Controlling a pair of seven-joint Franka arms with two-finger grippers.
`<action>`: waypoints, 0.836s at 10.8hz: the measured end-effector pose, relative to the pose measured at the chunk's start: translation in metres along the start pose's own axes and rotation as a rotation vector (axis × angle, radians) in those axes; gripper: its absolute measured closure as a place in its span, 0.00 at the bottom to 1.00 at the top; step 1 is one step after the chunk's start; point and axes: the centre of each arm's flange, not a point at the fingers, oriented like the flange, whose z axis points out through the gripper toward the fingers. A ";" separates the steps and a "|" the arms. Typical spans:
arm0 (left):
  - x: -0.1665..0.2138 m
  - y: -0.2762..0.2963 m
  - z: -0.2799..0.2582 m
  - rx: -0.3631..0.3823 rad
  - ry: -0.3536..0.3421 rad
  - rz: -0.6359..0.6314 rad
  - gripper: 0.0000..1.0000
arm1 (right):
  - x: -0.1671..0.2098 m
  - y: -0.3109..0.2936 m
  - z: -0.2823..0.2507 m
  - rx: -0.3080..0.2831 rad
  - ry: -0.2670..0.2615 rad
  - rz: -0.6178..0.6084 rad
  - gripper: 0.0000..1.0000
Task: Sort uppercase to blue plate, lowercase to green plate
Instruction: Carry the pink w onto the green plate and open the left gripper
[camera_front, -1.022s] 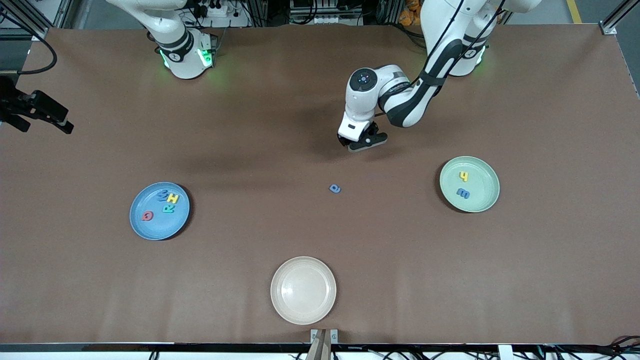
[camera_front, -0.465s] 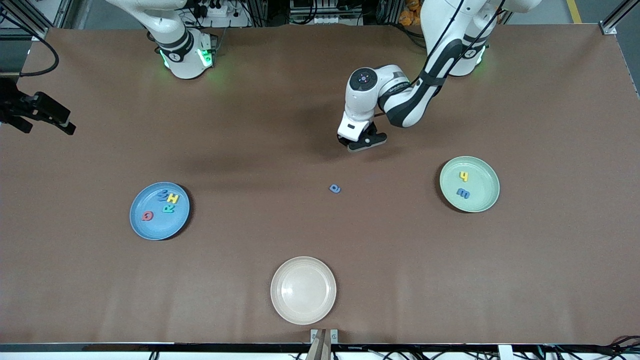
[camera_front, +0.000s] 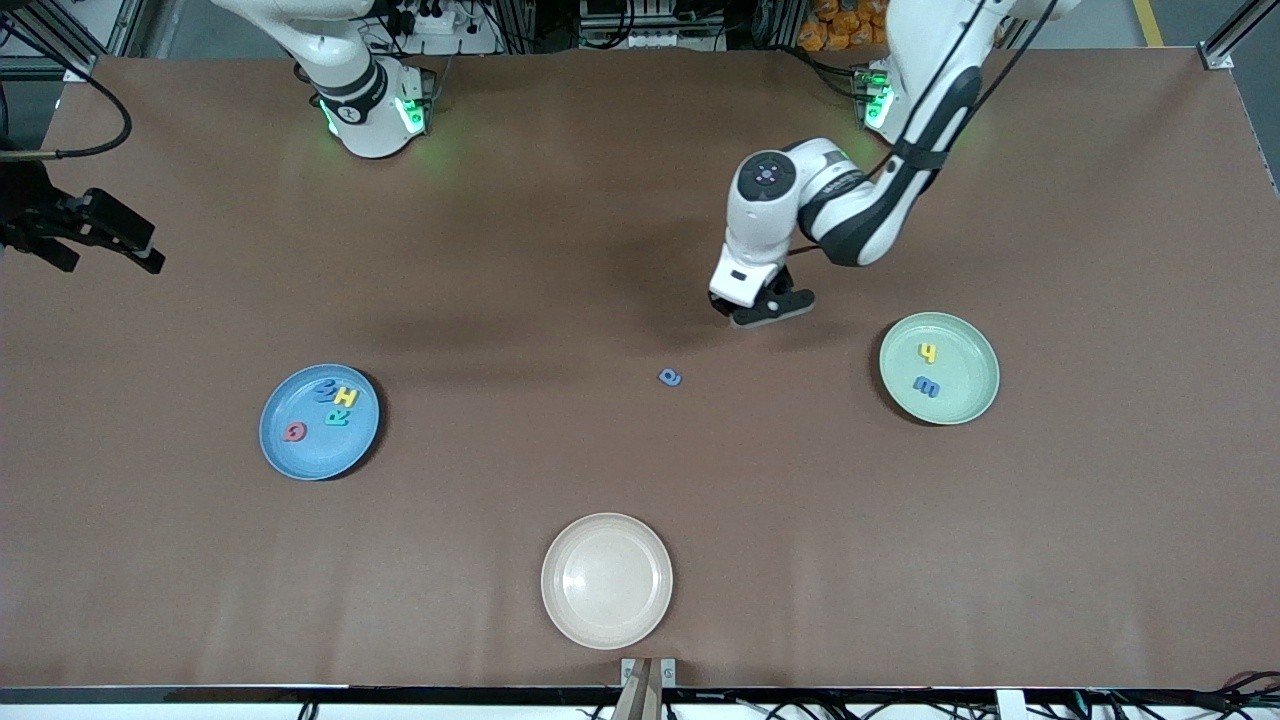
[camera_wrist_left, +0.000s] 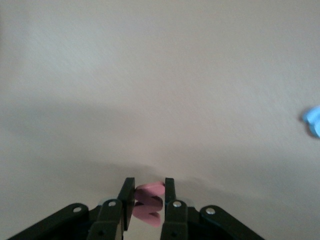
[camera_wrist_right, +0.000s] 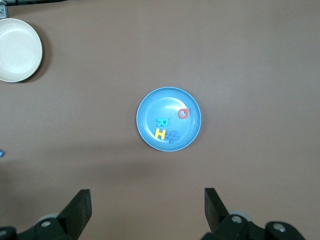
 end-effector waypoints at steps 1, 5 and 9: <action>0.019 -0.018 -0.011 0.018 -0.009 0.041 0.72 | 0.000 -0.005 0.001 0.001 -0.002 -0.010 0.00; 0.101 -0.119 -0.028 0.072 -0.056 0.167 0.72 | 0.004 -0.008 0.010 0.002 -0.017 -0.015 0.00; 0.133 -0.190 -0.013 0.082 -0.100 0.199 0.72 | 0.009 -0.011 0.022 0.003 -0.032 -0.021 0.00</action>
